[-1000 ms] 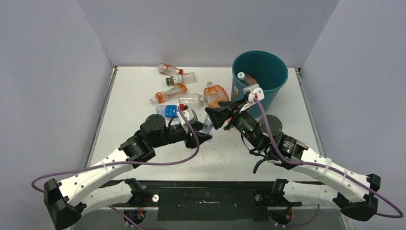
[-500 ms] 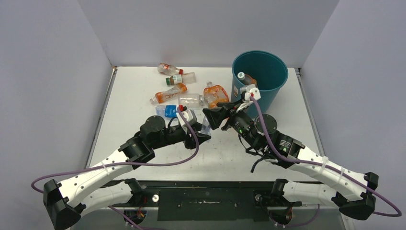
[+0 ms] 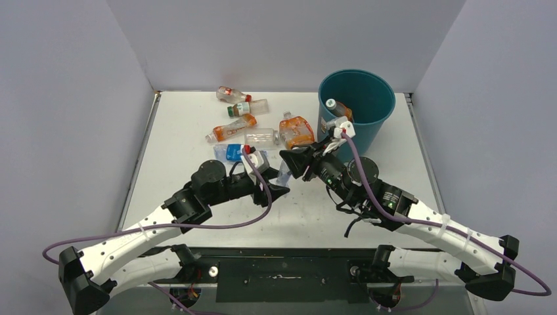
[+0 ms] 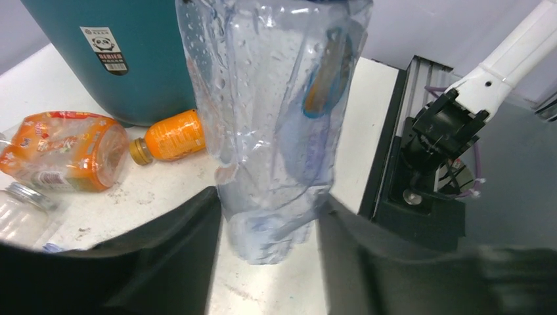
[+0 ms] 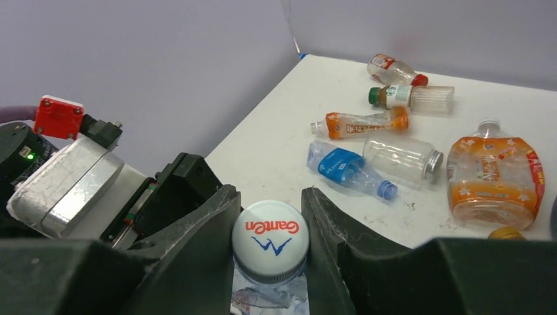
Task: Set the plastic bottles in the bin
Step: Place the plastic bottle in the trash bin.
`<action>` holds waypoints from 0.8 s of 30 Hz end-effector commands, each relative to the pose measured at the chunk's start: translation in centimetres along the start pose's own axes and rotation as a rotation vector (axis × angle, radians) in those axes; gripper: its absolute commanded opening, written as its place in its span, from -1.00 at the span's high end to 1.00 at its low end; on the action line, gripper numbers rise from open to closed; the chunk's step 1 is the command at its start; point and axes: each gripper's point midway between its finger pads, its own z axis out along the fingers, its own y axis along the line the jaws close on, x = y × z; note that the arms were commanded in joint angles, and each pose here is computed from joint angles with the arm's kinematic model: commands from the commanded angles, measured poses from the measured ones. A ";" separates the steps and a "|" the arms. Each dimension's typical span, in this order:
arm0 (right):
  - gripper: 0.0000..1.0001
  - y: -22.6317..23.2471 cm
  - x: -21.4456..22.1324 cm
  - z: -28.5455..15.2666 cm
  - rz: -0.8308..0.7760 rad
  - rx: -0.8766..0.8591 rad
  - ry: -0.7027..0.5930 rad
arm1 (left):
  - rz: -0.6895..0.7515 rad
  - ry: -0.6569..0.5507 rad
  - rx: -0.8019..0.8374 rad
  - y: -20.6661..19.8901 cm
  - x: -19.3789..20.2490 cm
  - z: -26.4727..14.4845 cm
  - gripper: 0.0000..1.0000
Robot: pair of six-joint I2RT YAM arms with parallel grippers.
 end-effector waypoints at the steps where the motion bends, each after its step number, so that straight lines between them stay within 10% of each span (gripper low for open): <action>1: 0.89 0.0 -1.1 -0.6 -0.001 0.008 -0.013 | 0.062 -0.166 -0.011 -0.4 -4.1 -0.8 -0.70; 2: 0.89 -0.2 -1.4 -0.7 -0.010 0.021 -0.019 | 0.069 -0.185 -0.028 -0.2 -4.3 -1.0 -0.97; 15: 0.89 -10.3 -19.5 -4.2 -0.212 0.686 -0.441 | 0.157 -0.478 -0.356 3.8 -8.0 -7.1 -0.92; 24: 0.89 -29.1 -22.4 -4.3 0.002 0.988 -0.726 | 0.170 -0.487 -0.391 4.3 -7.4 -7.4 -0.92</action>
